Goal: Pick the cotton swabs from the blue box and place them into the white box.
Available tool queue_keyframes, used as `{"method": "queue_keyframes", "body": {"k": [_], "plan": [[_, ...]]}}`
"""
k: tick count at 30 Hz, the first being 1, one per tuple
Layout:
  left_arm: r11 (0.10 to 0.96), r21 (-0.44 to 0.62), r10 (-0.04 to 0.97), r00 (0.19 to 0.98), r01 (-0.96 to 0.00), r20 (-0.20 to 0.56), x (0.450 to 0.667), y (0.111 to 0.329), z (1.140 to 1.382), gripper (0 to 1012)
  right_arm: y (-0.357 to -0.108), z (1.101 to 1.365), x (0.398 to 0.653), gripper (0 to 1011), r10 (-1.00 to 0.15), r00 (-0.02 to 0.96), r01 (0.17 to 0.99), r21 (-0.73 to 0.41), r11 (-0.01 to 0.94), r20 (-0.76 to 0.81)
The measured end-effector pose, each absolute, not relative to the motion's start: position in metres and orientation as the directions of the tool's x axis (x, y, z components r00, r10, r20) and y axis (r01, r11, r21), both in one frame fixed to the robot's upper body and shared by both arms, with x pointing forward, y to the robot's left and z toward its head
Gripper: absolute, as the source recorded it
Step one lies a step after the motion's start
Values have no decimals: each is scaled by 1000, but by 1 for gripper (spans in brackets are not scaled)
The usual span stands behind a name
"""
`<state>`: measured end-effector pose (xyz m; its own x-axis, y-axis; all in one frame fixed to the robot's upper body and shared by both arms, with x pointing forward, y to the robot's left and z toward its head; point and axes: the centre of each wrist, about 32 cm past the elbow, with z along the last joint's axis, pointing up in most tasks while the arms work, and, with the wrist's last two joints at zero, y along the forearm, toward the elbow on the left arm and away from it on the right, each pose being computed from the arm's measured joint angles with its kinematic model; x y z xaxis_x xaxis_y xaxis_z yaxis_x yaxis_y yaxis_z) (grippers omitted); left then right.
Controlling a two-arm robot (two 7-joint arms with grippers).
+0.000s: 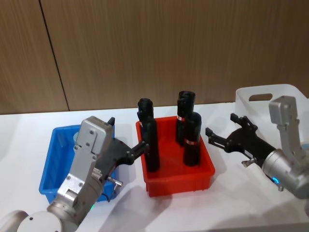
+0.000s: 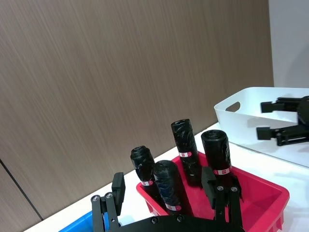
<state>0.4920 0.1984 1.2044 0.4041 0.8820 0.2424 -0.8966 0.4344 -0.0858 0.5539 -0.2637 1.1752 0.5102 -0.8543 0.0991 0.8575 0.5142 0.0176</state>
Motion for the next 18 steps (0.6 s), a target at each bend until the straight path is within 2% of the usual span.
{"method": "queue_keyframes", "body": {"k": [18], "plan": [[434, -86, 882, 404, -897, 242, 492, 198, 1204, 1003, -260, 1168, 607, 1001, -774, 633, 774, 0, 633, 34]]}}
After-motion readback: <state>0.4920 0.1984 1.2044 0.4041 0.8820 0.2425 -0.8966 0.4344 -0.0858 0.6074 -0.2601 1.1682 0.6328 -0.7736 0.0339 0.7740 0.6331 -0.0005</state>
